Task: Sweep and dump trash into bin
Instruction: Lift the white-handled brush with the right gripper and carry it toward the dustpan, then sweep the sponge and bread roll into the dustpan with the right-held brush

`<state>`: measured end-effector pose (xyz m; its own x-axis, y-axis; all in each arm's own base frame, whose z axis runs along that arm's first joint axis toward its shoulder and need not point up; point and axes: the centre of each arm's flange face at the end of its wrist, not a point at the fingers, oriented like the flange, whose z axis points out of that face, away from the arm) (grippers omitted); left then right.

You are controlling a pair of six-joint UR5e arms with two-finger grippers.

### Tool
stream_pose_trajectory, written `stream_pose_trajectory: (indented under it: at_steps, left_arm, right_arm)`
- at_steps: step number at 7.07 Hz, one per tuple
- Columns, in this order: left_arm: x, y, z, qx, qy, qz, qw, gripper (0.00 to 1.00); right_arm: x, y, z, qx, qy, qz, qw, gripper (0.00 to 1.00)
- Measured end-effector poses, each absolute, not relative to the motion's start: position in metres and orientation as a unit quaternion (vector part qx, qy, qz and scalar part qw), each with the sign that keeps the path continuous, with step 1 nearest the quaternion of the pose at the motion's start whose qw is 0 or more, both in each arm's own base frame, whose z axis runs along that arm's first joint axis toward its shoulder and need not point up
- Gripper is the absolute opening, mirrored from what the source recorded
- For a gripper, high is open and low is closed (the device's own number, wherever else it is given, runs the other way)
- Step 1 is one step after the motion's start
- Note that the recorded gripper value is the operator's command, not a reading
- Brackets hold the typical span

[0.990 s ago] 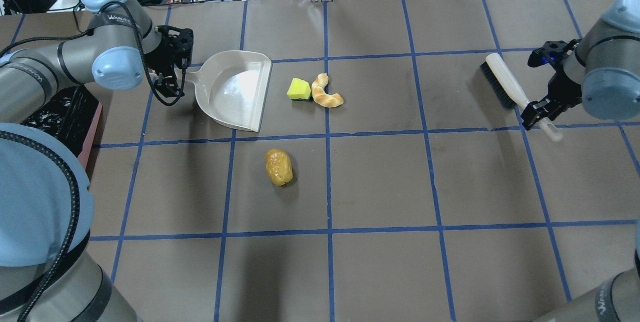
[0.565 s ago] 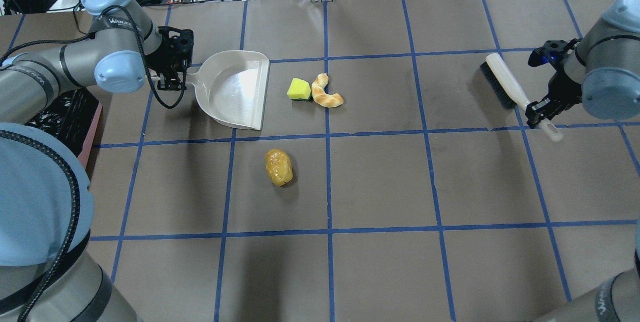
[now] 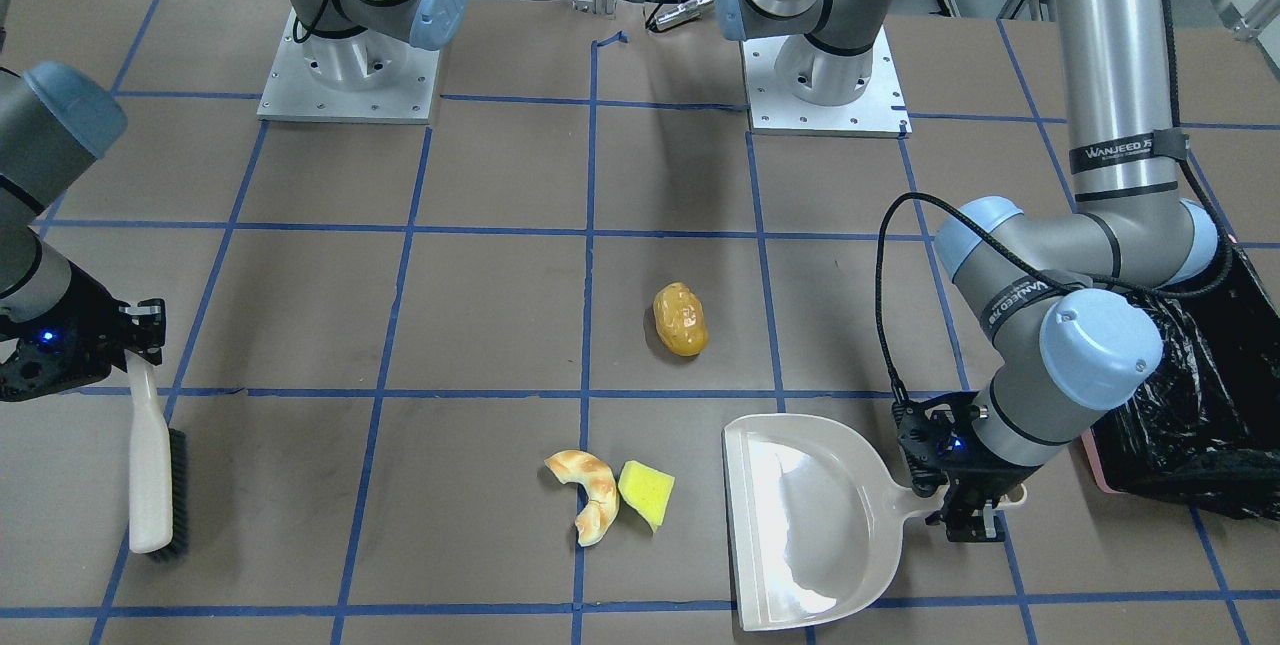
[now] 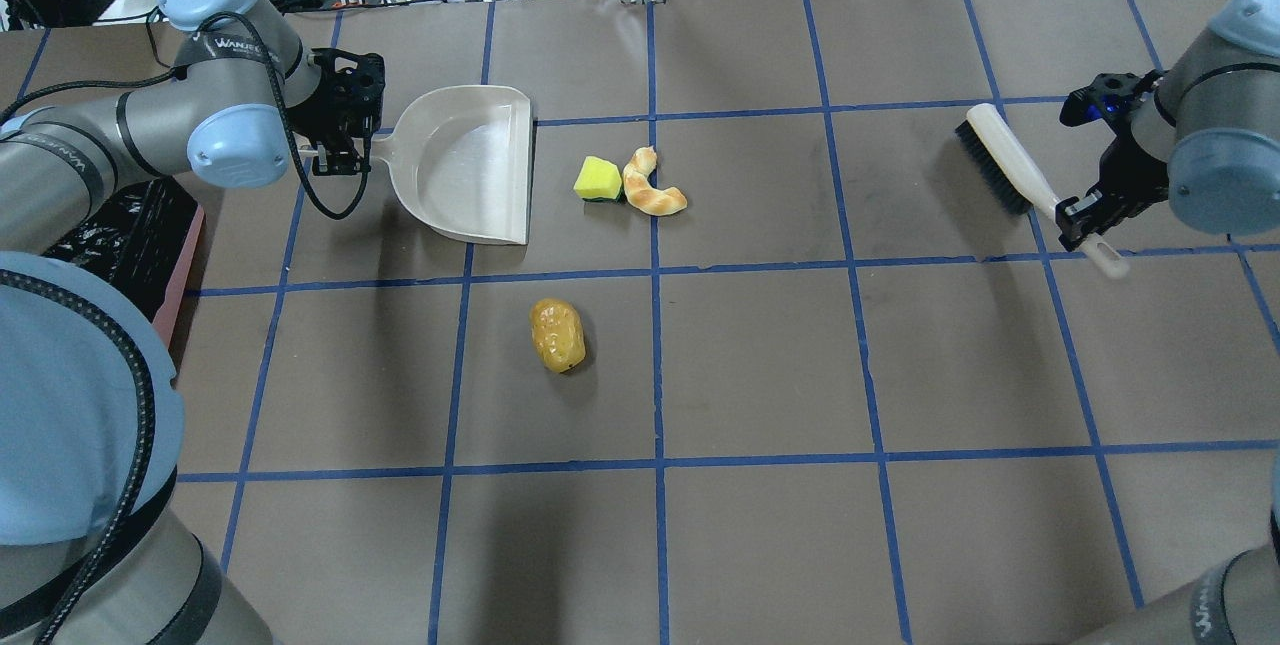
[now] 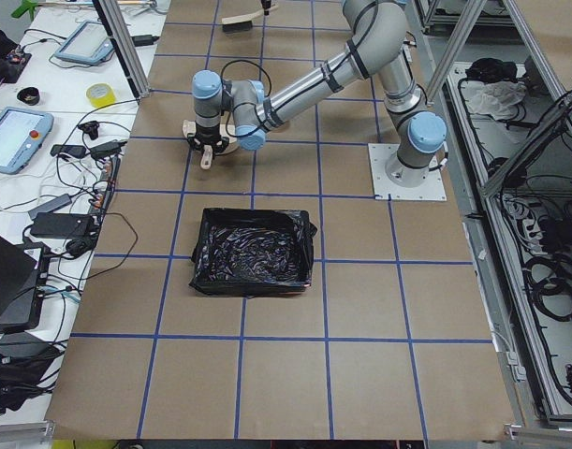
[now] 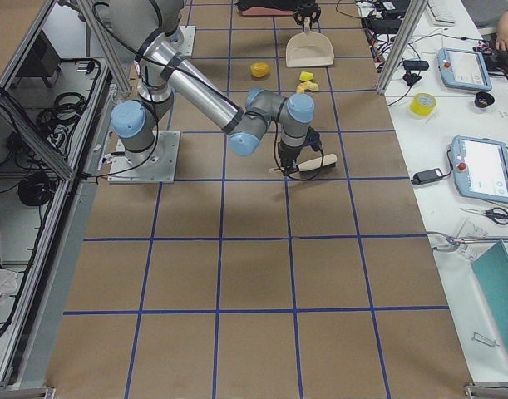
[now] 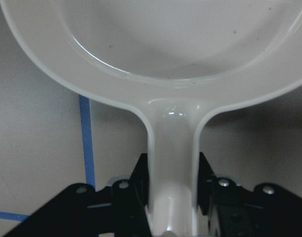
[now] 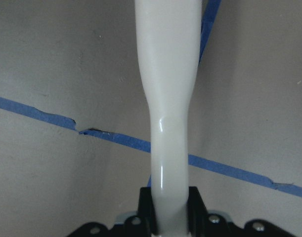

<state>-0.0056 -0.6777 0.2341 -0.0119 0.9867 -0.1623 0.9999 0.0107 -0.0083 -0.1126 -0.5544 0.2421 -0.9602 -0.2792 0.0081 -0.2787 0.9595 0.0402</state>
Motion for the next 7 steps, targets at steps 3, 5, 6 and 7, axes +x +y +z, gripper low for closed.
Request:
stream_pose_trajectory:
  at_steps: [3,5,6,7]
  left_arm:
    - [-0.009,-0.676,0.236,0.703,0.707,-0.058,0.049,0.0]
    - [-0.011,-0.674,0.229,0.704,0.708,-0.043,0.034,0.0]
    - [-0.014,-0.674,0.227,0.705,0.707,-0.039,0.031,0.0]
    - [-0.016,-0.674,0.226,0.707,0.706,-0.035,0.031,0.0]
  right_arm:
    - [-0.026,-0.57,0.252,0.056,-0.998,-0.01,0.006,0.0]
    - [0.068,-0.567,0.253,0.027,-1.0,-0.006,-0.005,0.0]
    - [0.111,-0.562,0.254,0.013,-1.0,-0.004,-0.008,0.0]
    - [0.148,-0.557,0.254,0.007,-1.0,-0.004,-0.009,0.0]
